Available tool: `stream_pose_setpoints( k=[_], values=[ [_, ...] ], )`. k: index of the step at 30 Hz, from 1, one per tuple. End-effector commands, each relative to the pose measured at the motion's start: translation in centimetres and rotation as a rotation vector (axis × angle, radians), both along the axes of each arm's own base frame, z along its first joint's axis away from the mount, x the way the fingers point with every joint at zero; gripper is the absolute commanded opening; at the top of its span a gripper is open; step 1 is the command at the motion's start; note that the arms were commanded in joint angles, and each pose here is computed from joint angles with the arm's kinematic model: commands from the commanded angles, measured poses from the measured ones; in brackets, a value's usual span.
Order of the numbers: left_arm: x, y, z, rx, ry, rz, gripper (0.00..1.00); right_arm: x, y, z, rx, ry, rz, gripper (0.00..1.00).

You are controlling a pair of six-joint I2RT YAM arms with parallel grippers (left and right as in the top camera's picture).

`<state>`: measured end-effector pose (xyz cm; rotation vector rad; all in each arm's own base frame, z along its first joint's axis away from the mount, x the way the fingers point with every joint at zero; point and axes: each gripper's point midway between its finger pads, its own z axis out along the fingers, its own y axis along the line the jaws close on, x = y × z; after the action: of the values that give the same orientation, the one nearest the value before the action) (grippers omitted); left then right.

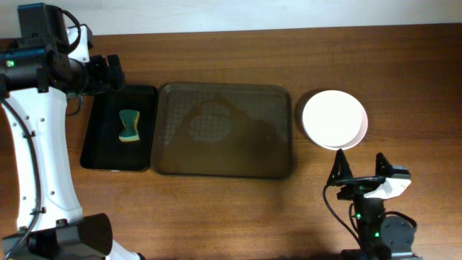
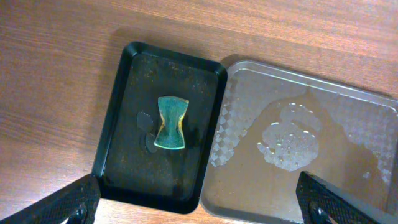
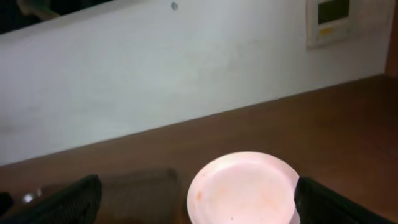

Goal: Clean dirty plates on tray and stack at the side

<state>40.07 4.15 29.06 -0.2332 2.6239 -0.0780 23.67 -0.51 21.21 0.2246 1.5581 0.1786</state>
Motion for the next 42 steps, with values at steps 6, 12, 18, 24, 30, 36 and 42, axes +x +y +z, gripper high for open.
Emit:
stream_pose_setpoints(
  k=[6, 12, 18, 24, 30, 36, 42],
  values=[
    [0.2, -0.3, 0.1, -0.01, -0.007, -0.006, 0.99, 1.0, 0.1, -3.0, -0.01, -0.031, 0.0, 0.98],
    [0.2, -0.3, 0.1, -0.01, -0.006, -0.006, 0.99, 1.0, 0.4, -5.7, -0.014, 0.082, 0.019, 0.98],
    [0.2, -0.3, 0.1, -0.01, -0.006, -0.006, 0.99, 1.0, 0.4, -5.7, -0.014, 0.083, 0.019, 0.98],
    [0.2, -0.3, 0.1, -0.01, -0.005, -0.006, 0.99, 1.0, 0.4, -5.7, -0.014, 0.082, 0.019, 0.98],
    [-1.1, 0.8, 2.8, 0.081, -0.074, -0.006, 0.99, 1.0, 0.4, -5.7, -0.014, 0.082, 0.019, 0.98],
    [-6.7, 1.0, 7.6, 0.167, -0.325, 0.042, 0.99, 1.0, 0.4, -5.7, -0.014, 0.082, 0.019, 0.98],
    [-11.9, -0.4, 1.5, 0.19, -0.603, 0.034, 0.99, 1.0, 0.4, -5.7, -0.014, 0.083, 0.019, 0.98]
  ],
)
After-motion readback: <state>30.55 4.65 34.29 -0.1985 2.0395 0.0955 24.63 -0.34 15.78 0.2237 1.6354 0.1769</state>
